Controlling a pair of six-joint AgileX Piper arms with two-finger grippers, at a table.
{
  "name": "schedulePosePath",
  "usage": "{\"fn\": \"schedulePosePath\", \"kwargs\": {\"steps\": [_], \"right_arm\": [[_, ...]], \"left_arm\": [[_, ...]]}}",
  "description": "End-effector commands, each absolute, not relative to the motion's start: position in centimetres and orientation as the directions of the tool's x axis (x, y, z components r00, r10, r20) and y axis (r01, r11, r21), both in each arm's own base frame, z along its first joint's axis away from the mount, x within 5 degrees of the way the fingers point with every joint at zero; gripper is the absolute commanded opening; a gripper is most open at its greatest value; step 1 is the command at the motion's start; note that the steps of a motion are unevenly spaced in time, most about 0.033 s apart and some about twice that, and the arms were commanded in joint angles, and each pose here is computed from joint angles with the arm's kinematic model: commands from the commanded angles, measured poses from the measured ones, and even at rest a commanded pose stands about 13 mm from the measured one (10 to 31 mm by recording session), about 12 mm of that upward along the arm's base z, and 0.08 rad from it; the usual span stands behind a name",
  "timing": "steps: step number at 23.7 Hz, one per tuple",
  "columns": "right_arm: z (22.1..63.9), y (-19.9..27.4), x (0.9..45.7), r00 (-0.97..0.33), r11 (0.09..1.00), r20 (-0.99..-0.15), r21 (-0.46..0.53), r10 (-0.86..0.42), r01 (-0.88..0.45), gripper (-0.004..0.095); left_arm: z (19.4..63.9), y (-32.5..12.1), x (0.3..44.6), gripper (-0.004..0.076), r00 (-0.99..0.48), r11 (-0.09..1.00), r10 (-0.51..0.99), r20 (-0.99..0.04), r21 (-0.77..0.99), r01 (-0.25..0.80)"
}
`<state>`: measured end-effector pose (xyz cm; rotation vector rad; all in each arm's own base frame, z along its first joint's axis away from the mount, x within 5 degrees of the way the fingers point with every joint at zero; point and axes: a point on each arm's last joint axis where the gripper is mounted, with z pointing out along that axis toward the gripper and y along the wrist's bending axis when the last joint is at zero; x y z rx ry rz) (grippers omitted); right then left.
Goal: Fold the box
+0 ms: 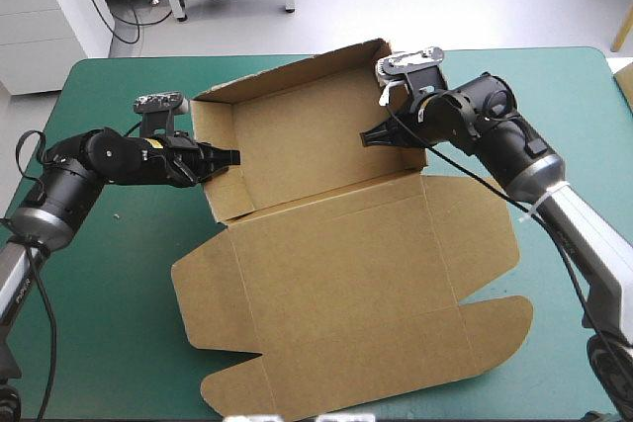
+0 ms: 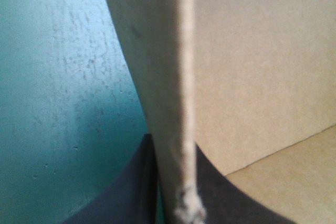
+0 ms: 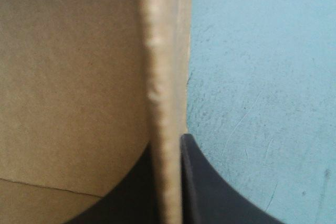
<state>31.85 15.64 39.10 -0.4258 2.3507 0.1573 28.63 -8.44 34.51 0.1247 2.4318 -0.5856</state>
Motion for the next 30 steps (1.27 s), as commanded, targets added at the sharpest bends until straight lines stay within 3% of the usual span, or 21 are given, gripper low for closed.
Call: {"fn": "schedulePosePath", "kwargs": {"steps": [1,5,11,20,30], "right_arm": [[41.6,15.8,30.8,-0.63,0.927,-0.748,0.053,-0.209,-0.37,-0.0019],[39.1,16.5,32.1,-0.706,0.933,-0.668,0.048,-0.236,-0.357,-0.002],[34.6,17.8,34.5,-0.78,0.934,-0.563,0.038,-0.273,-0.354,-0.002],[29.6,18.6,36.9,-0.837,0.937,-0.457,0.021,-0.302,-0.35,-0.002],[27.3,16.3,39.3,-0.863,0.949,-0.431,0.042,-0.264,-0.311,-0.0021]], "left_arm": [[36.9,-8.2,28.5,-0.0008,-0.706,0.902,-0.076,-0.704,-0.351,0.252],[36.0,-8.0,29.5,-0.0008,-0.702,0.923,-0.042,-0.711,-0.297,0.245],[31.0,-8.4,32.1,-0.0008,-0.824,0.943,0.036,-0.565,-0.254,0.215],[27.6,-10.5,33.8,-0.0008,-0.855,0.97,0.144,-0.499,-0.098,0.221],[26.5,-11.6,37.0,-0.0008,-0.871,0.969,0.164,-0.463,-0.089,0.229]]}}
